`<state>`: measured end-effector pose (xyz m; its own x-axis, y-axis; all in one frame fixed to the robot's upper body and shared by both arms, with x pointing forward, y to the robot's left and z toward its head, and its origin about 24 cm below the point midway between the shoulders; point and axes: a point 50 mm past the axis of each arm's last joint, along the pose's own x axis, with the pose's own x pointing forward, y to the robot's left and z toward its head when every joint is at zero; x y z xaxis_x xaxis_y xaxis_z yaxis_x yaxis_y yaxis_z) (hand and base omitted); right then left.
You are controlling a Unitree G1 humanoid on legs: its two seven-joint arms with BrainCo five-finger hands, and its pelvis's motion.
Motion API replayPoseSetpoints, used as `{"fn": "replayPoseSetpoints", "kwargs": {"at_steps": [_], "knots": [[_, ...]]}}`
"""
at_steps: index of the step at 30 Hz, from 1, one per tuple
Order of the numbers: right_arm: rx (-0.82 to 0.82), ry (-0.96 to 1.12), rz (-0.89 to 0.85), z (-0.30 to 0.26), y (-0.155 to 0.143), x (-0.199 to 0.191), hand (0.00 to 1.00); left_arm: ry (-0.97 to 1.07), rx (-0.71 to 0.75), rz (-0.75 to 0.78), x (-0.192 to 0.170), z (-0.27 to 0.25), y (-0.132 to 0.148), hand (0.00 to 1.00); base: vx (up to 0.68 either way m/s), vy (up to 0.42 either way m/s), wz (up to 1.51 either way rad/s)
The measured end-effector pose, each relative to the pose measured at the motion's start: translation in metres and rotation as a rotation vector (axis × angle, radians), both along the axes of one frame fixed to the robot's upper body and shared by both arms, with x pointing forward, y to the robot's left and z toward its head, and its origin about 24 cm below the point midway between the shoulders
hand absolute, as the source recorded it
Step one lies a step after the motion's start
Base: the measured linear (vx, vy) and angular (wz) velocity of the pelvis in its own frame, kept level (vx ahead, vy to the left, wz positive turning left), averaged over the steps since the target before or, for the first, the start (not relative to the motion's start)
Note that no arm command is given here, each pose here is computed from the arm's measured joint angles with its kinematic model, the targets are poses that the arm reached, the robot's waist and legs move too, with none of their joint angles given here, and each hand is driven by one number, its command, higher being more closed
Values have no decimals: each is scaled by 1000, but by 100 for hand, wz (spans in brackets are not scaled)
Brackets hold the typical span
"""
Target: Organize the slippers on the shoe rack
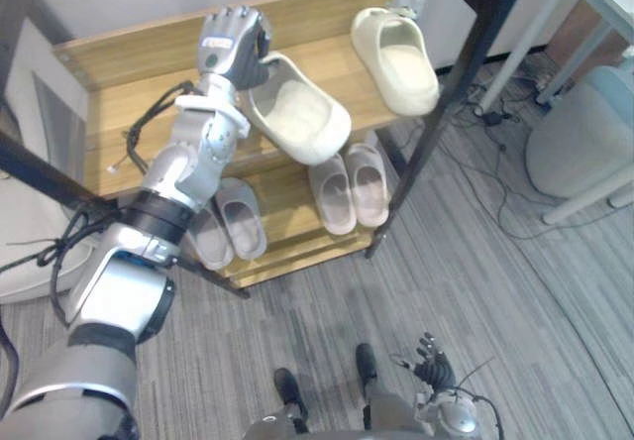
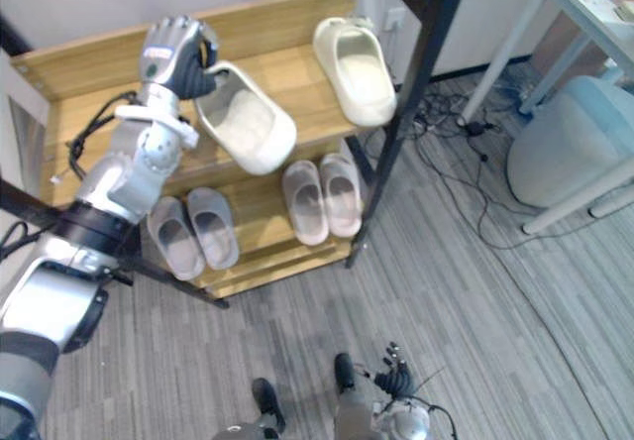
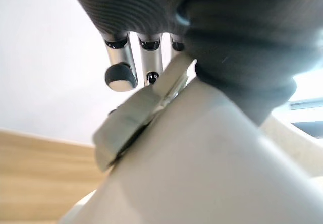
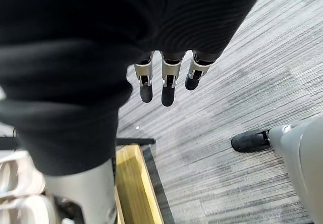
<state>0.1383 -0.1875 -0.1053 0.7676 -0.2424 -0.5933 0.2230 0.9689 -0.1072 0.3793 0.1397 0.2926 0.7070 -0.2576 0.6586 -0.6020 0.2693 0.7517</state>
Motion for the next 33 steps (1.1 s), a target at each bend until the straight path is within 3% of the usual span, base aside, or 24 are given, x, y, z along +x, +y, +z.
{"fn": "replayPoseSetpoints", "kwargs": {"at_steps": [15,28,29,33], "knots": [[-33,-120,-33,21,-2,15,0,-144,27,-84,-6,46,-55,100,39,0,1],[-38,-158,-35,28,-3,20,0,-158,-91,-47,-5,59,-39,100,2,-6,-4],[-38,-158,-35,28,-3,20,0,-159,-103,-39,-5,61,-36,0,11,-22,-4],[-39,-160,-33,28,-3,21,0,-161,-140,-31,-5,63,-34,0,3,-6,-1]]}}
